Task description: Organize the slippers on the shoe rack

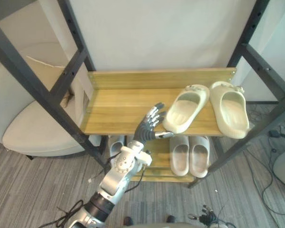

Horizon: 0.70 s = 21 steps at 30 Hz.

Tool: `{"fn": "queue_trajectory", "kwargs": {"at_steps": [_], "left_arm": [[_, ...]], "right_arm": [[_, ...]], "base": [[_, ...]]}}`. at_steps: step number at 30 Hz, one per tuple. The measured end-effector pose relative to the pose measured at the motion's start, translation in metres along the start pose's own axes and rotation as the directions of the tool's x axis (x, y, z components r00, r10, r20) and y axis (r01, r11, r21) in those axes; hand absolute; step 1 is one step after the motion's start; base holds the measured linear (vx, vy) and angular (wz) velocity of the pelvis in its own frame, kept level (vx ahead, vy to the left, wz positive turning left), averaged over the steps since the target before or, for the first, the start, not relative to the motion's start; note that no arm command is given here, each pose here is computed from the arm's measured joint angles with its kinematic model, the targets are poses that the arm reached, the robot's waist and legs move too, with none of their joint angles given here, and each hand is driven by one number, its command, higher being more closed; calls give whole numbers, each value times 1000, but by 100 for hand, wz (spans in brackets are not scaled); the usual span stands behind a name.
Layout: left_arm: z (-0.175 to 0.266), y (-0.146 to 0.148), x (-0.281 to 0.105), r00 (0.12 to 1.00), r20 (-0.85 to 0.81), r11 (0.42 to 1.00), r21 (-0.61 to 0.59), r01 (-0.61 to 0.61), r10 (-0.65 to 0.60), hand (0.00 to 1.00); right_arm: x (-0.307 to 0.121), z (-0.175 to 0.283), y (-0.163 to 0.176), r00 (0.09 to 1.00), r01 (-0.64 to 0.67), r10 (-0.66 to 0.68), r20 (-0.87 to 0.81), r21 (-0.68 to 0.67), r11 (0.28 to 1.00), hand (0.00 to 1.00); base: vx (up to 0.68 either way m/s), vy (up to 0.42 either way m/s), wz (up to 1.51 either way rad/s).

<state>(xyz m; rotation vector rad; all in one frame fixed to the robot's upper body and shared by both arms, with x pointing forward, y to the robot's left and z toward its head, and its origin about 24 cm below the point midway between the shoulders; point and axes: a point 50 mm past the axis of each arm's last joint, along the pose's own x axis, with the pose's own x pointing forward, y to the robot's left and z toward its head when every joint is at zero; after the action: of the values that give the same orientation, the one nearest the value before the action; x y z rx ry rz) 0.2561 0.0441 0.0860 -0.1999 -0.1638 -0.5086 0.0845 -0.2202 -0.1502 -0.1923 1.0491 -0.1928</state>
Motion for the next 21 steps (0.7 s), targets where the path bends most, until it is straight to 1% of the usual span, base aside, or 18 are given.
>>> {"fn": "queue_trajectory", "kwargs": {"at_steps": [9,17,21], "left_arm": [[-4,-16,10,997,-21,997,18,80,-79,0],[-10,-29,17,991,-45,992,-20,124,-125,0],[-12,-39,22,985,-56,986,-13,163,-164,0]], "right_arm": [[0,1,-1,1000,12,-12,1,1,1000,0],[1,5,-1,1000,19,-19,11,1,1000,0],[3,9,0,1000,18,-18,22,1,1000,0]], "base": [[0,0,-1],[0,0,-2],[-8,2,-9]]}}
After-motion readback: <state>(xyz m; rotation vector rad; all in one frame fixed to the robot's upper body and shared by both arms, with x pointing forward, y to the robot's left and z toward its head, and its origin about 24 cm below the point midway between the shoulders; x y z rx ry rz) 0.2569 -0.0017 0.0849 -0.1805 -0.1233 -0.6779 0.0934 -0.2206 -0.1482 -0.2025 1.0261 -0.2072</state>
